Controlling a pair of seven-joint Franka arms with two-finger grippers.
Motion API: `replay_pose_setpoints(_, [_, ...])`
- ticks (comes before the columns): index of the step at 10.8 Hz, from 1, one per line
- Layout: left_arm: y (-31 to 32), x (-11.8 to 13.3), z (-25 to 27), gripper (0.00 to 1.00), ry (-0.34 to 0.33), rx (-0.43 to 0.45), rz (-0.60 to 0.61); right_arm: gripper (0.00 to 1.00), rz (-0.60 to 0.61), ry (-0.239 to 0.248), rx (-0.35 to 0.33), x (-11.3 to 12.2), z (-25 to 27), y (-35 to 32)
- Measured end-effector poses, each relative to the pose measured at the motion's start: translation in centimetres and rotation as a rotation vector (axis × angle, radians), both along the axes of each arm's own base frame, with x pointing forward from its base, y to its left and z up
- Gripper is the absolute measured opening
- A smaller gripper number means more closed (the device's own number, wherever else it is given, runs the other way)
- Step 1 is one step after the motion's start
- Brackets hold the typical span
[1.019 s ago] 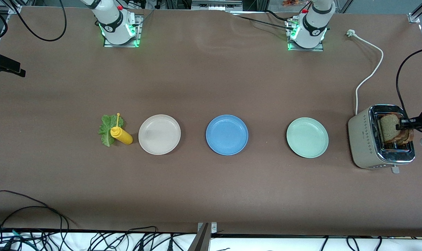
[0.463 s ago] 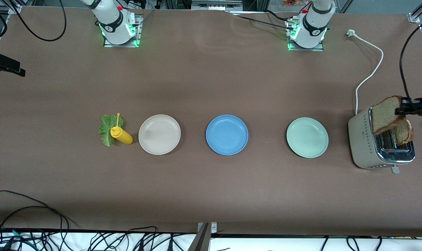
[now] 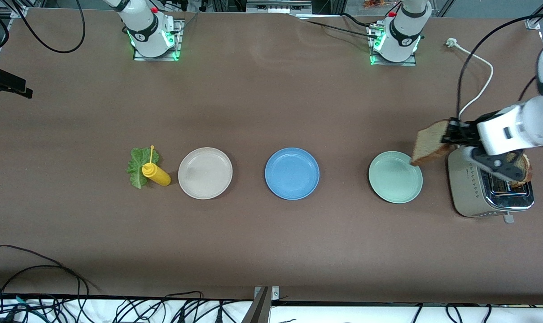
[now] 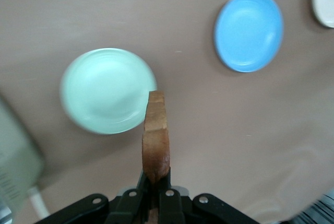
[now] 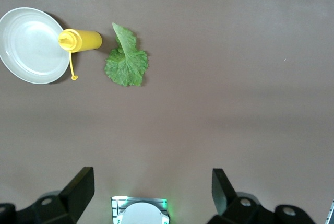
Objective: Make sandwich in blue plate with both arms
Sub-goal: 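Lift the bread slice out and carry it to the blue plate, then lower the bread onto the blue plate and open the left gripper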
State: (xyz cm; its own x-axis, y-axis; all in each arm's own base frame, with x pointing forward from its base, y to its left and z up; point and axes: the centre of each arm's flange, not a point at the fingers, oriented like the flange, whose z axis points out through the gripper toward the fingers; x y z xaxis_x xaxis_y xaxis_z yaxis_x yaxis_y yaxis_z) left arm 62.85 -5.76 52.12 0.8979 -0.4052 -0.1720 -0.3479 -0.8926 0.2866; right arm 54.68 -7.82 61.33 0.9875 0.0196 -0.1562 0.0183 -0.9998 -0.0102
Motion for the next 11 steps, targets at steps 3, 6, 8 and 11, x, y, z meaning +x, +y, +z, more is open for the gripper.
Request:
replay_pose_setpoints(3, [-7.4, 1.4, -5.7, 0.09, 0.101, -0.205, 0.004, 1.0, 0.0, -0.001, 0.0, 0.0, 0.1, 0.0])
replay_pose_setpoints(6, [-18.7, 2.0, -12.2, 0.09, 0.129, -0.331, 0.032, 1.0, 0.0, -0.002, 0.0, 0.0, 0.1, 0.0])
replay_pose_setpoints(8, [-24.6, 2.1, -16.5, 0.09, 0.122, -0.428, 0.085, 1.0, 0.0, -0.002, 0.0, 0.0, 0.2, 0.0])
replay_pose_setpoints(11, [-27.9, 2.0, -21.9, 0.09, 0.112, -0.448, 0.124, 1.0, 0.0, -0.001, 0.0, 0.0, 0.2, 0.0])
